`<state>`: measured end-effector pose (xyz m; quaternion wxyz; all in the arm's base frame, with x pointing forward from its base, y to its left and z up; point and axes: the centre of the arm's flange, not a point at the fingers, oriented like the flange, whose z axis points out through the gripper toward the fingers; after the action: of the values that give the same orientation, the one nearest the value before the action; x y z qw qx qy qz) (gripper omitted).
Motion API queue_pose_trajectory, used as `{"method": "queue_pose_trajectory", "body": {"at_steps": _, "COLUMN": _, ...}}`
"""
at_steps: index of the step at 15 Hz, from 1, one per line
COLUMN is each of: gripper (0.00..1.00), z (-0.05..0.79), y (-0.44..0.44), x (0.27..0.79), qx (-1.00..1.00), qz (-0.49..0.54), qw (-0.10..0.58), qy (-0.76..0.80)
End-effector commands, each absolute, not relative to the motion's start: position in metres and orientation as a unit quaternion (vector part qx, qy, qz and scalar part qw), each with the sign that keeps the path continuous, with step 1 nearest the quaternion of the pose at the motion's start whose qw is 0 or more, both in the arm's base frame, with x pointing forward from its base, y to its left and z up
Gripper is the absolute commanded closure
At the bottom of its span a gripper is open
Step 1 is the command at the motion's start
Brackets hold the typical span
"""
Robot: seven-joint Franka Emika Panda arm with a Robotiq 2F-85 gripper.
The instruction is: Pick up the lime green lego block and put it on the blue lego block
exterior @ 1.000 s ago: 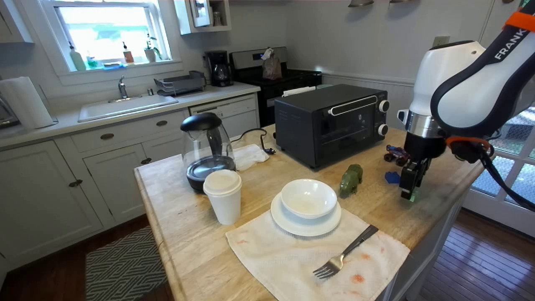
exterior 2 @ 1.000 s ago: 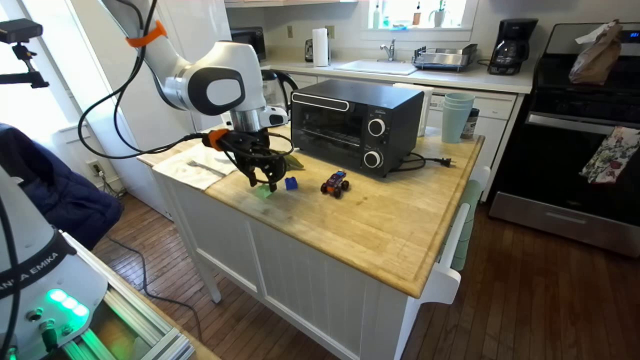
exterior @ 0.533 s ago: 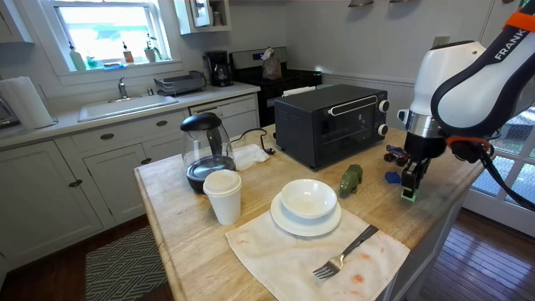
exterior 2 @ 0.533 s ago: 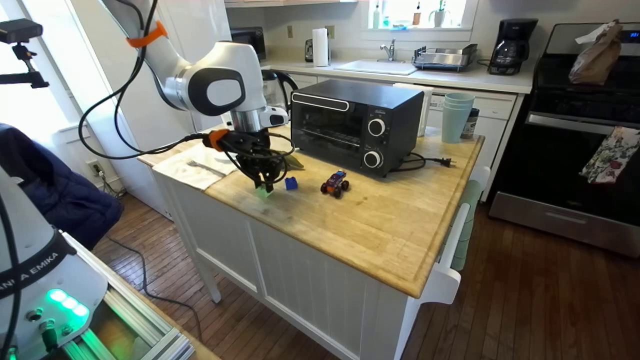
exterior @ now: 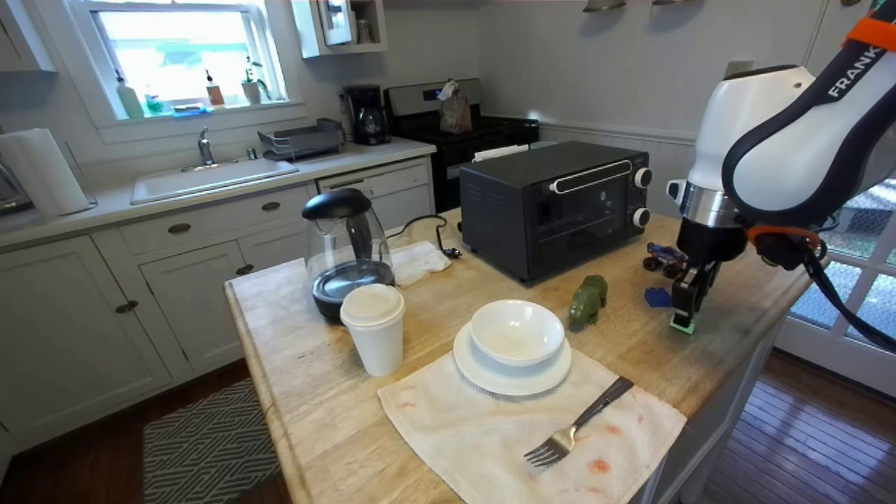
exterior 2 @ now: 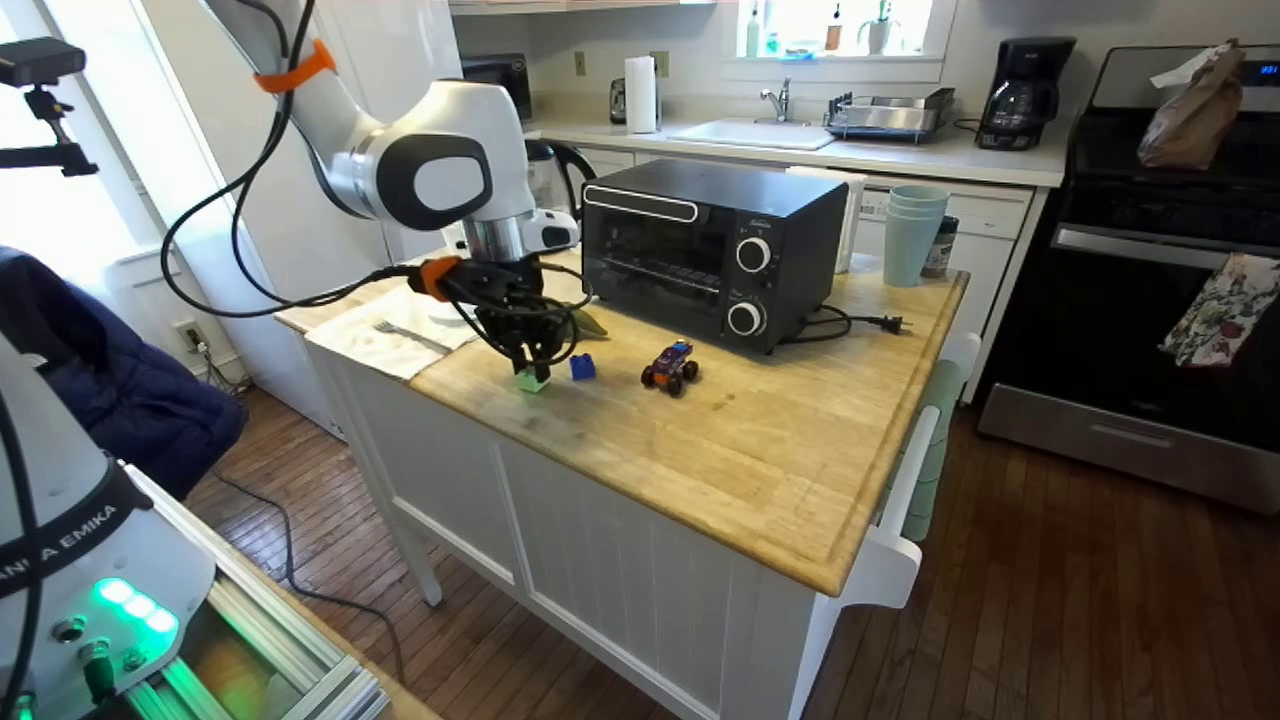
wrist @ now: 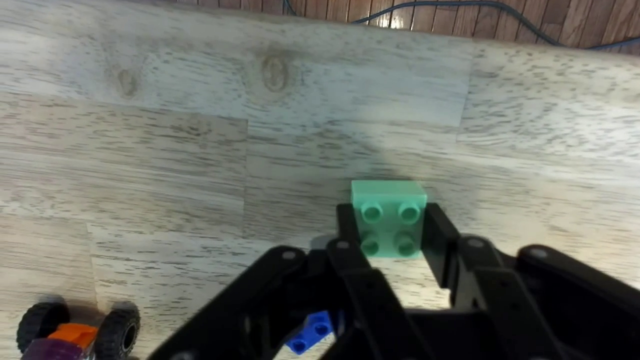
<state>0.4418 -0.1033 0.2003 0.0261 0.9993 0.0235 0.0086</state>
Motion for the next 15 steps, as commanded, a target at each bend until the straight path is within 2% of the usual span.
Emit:
{"method": "queue_pose_trajectory", "body": {"at_steps": 1, "gripper": 0.89, "z": 0.223, "y": -0.114, "x": 0.441, "qx": 0.999, "qz": 0.030, "qw": 0.017, "qy": 0.019}}
{"method": "queue_pose_trajectory", "body": {"at_steps": 15, "gripper": 0.89, "z": 0.247, "y": -0.145, "x": 0.459, "qx": 0.990, "qz": 0.035, "qw": 0.010, "qy": -0.138}}
